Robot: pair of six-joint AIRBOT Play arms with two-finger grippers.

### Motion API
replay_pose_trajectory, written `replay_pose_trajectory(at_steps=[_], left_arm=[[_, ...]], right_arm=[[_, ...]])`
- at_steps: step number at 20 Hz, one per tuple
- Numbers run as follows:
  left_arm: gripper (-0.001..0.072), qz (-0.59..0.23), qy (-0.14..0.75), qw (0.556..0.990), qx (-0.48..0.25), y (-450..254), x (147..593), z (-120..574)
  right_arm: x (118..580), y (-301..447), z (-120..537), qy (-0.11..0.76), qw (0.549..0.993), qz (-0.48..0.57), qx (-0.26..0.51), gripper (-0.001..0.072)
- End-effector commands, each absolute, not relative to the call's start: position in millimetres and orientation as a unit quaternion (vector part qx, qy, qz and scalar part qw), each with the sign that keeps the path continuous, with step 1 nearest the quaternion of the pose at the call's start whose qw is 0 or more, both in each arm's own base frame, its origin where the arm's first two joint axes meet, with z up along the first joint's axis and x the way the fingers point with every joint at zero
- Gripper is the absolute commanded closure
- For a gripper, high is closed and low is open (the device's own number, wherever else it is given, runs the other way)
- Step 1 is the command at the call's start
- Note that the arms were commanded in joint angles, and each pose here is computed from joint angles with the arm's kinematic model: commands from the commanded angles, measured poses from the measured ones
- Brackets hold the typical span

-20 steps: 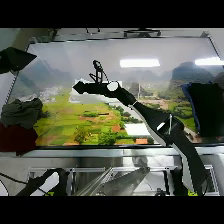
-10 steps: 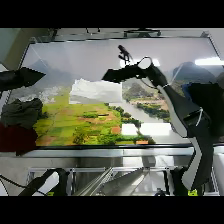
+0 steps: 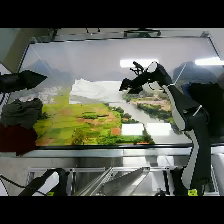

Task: Fold the shirts.

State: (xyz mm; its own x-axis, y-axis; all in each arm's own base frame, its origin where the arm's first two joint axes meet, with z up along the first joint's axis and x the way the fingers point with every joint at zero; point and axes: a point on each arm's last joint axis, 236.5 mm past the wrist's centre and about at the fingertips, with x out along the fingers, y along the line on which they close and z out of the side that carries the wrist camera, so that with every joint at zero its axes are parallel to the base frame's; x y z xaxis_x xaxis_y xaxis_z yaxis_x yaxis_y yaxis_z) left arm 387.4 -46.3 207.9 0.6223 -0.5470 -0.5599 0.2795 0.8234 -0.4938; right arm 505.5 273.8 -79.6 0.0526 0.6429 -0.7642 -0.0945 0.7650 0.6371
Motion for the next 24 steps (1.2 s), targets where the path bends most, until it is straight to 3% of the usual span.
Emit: replay_pose_trajectory(at_steps=[1,3,4,5,6,8,12,16,21,24], left_arm=[[0.0686,-0.233,0.366,0.883,-0.182,-45,388,208],[0.0686,-0.233,0.366,0.882,-0.182,-45,388,208],[0.0687,-0.233,0.366,0.882,-0.182,-46,387,208],[0.0687,-0.233,0.366,0.882,-0.182,-46,387,207],[0.0687,-0.233,0.366,0.882,-0.182,-46,387,207],[0.0687,-0.234,0.367,0.882,-0.182,-46,387,207],[0.0687,-0.238,0.373,0.878,-0.182,-48,384,206],[0.0687,-0.238,0.372,0.878,-0.182,-48,384,206],[0.0687,-0.238,0.373,0.878,-0.181,-47,384,206],[0.0688,-0.238,0.373,0.878,-0.181,-47,384,206]], right_arm=[[508,306,-103,0.630,0.680,0.273,0.258,0.0018],[507,329,-101,0.616,0.676,0.297,0.275,0.0022],[508,342,-96,0.604,0.676,0.310,0.286,0.0082],[510,352,-89,0.590,0.678,0.326,0.293,0.0239],[512,361,-80,0.574,0.679,0.342,0.303,0.0324],[514,376,-56,0.545,0.670,0.380,0.331,0.0675],[525,367,8,0.497,0.692,0.404,0.333,0.0693],[550,304,117,0.427,0.737,0.379,0.361,0.0693],[578,129,231,0.300,0.852,0.250,0.348,0.0694],[567,-5,246,0.280,0.878,0.130,0.365,0.0694]])
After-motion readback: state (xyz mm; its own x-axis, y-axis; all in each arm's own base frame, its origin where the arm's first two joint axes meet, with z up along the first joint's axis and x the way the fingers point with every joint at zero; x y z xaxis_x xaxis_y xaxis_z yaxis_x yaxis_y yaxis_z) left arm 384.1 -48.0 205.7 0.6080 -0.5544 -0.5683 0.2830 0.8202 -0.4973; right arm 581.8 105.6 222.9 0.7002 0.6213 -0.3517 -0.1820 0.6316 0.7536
